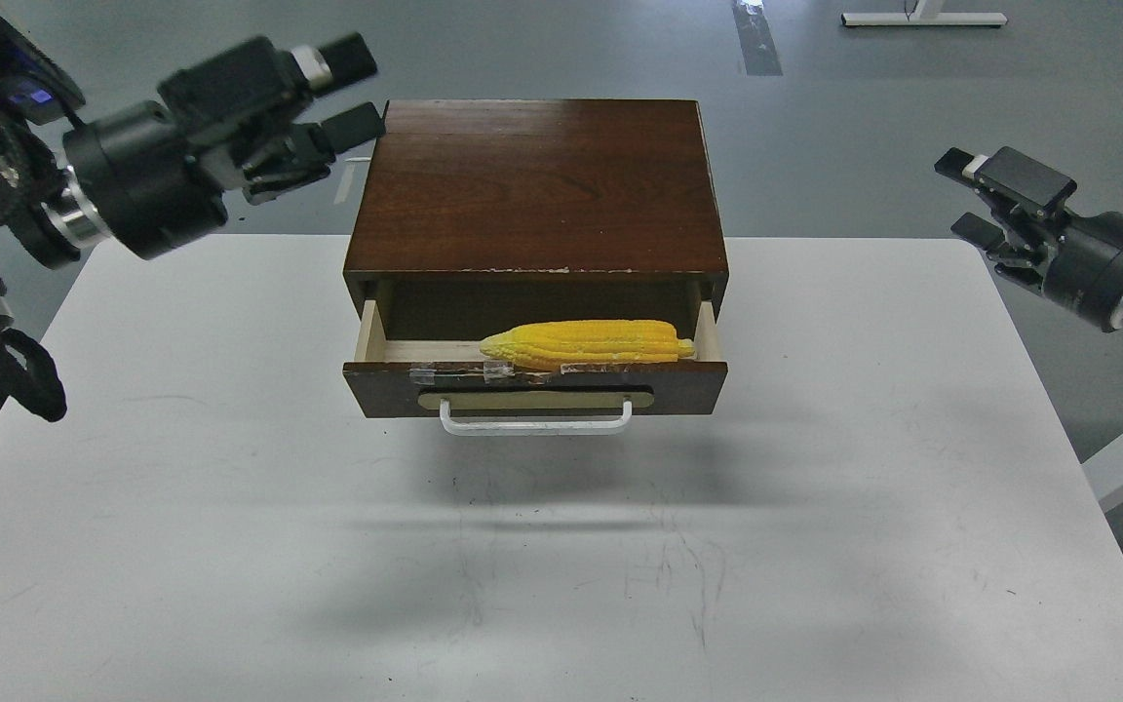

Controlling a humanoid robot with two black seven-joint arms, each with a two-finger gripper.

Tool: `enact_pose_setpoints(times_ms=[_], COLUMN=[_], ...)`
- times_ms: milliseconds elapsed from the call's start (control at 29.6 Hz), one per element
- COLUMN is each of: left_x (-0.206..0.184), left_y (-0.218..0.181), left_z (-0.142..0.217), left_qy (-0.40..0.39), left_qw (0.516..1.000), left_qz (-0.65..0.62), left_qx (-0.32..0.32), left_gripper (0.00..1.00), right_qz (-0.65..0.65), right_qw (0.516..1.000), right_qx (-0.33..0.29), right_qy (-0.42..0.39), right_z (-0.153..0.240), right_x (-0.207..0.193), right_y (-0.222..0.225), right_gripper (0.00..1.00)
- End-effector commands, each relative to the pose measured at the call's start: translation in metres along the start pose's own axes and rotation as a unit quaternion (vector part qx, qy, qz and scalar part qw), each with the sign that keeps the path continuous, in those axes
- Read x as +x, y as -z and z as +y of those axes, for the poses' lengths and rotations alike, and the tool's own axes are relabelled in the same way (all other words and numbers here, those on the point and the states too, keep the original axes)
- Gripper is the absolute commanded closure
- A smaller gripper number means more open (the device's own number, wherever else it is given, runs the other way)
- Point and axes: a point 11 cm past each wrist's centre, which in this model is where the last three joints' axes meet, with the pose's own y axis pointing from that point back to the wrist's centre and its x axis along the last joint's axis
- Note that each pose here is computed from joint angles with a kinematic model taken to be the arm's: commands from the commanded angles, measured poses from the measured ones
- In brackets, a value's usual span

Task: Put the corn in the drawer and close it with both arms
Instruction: 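Bring the left gripper low in front of the drawer's white handle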

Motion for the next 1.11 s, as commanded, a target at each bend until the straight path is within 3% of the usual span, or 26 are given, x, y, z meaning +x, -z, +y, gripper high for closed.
enact_pose_setpoints(times_ms=[0, 135, 203, 338, 371, 405, 439, 506, 777, 1081], left_x=[-0.051, -0.093, -0.12, -0.164, -0.169, -0.179, -0.187, -0.192, -0.208, -0.191], left_y=[0.0, 0.003, 0.009, 0.021, 0.021, 0.023, 0.025, 0.027, 0.041, 0.062], left_z=[-0.031, -0.041, -0.042, -0.032, -0.03, -0.026, -0.023, -0.02, -0.007, 0.0], left_qy=[0.076, 0.132, 0.172, 0.217, 0.218, 0.22, 0.221, 0.22, 0.192, 0.098], left_qw=[0.996, 0.99, 0.984, 0.976, 0.976, 0.975, 0.975, 0.975, 0.977, 0.974], left_qz=[-0.049, -0.042, -0.039, -0.017, -0.011, 0.004, 0.018, 0.028, 0.086, 0.196], left_qx=[-0.007, -0.012, -0.004, 0.012, 0.013, 0.017, 0.021, 0.024, 0.046, 0.061], left_gripper=[0.03, 0.07, 0.17, 0.5, 0.55, 0.65, 0.83, 1.0, 1.0, 1.0], right_qz=[-0.004, -0.021, -0.045, -0.088, -0.094, -0.11, -0.129, -0.145, -0.236, -0.242], right_qw=[1.0, 1.0, 0.999, 0.996, 0.995, 0.993, 0.991, 0.989, 0.969, 0.968], right_qx=[-0.001, 0.001, 0.001, 0.002, 0.002, 0.003, 0.003, 0.004, 0.01, 0.0], right_qy=[0.003, 0.001, -0.006, -0.026, -0.029, -0.031, -0.033, -0.038, -0.066, -0.064], right_z=[-0.001, -0.004, -0.004, -0.003, -0.003, -0.005, -0.007, -0.008, -0.026, -0.027], right_x=[-0.005, -0.008, -0.01, -0.008, -0.008, -0.011, -0.016, -0.018, -0.038, -0.051], right_y=[-0.003, -0.004, -0.006, -0.01, -0.01, -0.012, -0.014, -0.016, -0.021, -0.029], right_gripper=[0.0, 0.0, 0.0, 0.0, 0.0, 0.0, 0.0, 0.0, 0.0, 0.0])
